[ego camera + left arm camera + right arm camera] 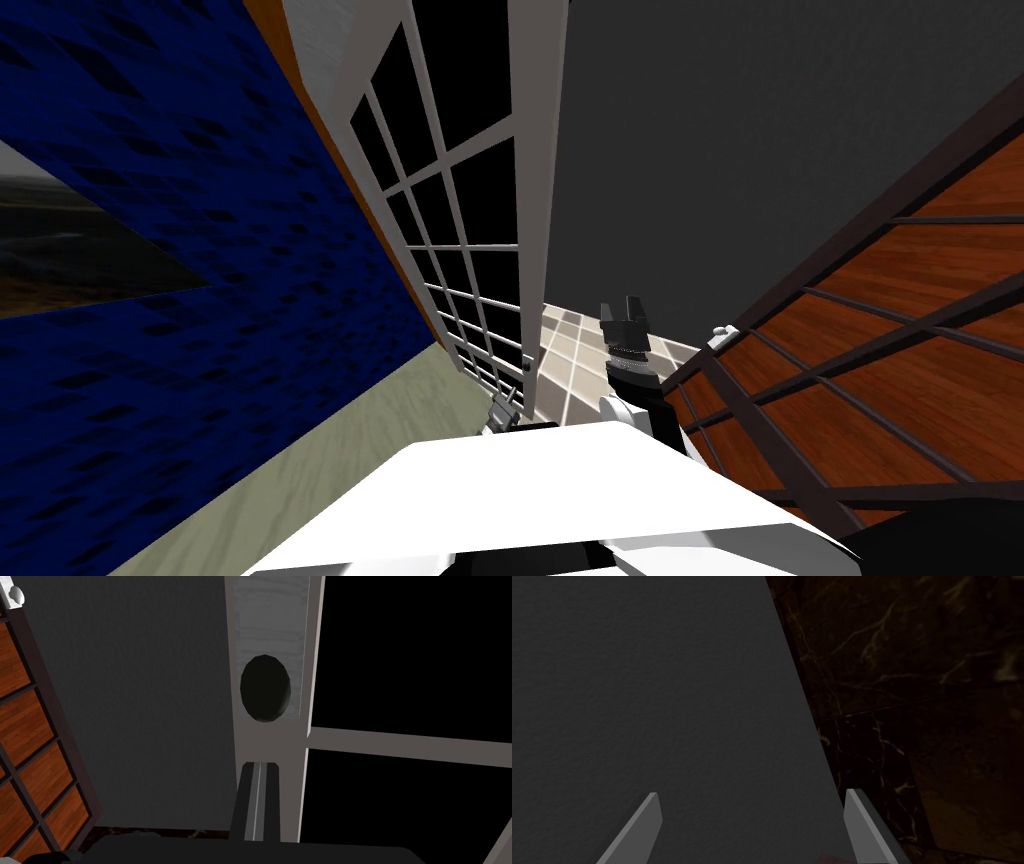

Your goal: Push the door open

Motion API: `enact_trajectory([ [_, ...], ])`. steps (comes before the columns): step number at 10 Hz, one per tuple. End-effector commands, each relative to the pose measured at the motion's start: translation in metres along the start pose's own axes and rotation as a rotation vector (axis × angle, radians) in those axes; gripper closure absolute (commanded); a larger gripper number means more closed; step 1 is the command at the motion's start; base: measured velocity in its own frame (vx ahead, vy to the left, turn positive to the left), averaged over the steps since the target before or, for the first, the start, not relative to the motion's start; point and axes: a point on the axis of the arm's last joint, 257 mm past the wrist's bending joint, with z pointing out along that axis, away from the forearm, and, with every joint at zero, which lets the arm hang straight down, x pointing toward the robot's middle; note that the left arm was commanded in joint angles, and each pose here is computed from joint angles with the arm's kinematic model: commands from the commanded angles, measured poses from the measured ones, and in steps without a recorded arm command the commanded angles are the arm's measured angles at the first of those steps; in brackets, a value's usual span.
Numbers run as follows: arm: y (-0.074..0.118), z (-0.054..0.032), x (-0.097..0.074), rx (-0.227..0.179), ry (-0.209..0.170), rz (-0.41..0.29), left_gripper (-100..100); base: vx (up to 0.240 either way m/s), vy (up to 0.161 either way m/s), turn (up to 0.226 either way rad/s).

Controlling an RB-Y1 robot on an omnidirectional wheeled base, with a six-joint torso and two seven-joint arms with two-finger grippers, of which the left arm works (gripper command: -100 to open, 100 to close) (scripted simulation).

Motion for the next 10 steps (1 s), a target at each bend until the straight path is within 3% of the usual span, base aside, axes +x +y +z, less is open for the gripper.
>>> enact_trajectory([
  [1,0.012,-0.0128,0.007,-0.005,0.023,0.027,-100,-0.051,-0.017,0.096],
  [2,0.020,-0.0172,0.007,-0.032,0.024,0.034,-100,-0.147,-0.062,0.224],
  [3,0.018,-0.0089,0.000,-0.061,0.002,0.013,-100,-0.162,-0.069,0.180],
  [5,0.029,-0.0146,0.009,-0.041,0.030,0.041,-100,-0.007,-0.050,-0.006],
  [7,0.033,-0.0139,0.010,-0.041,0.036,0.049,-100,0.131,-0.107,-0.012],
  [10,0.037,-0.0011,0.005,-0.051,0.030,0.042,-100,0.156,-0.124,-0.019],
])
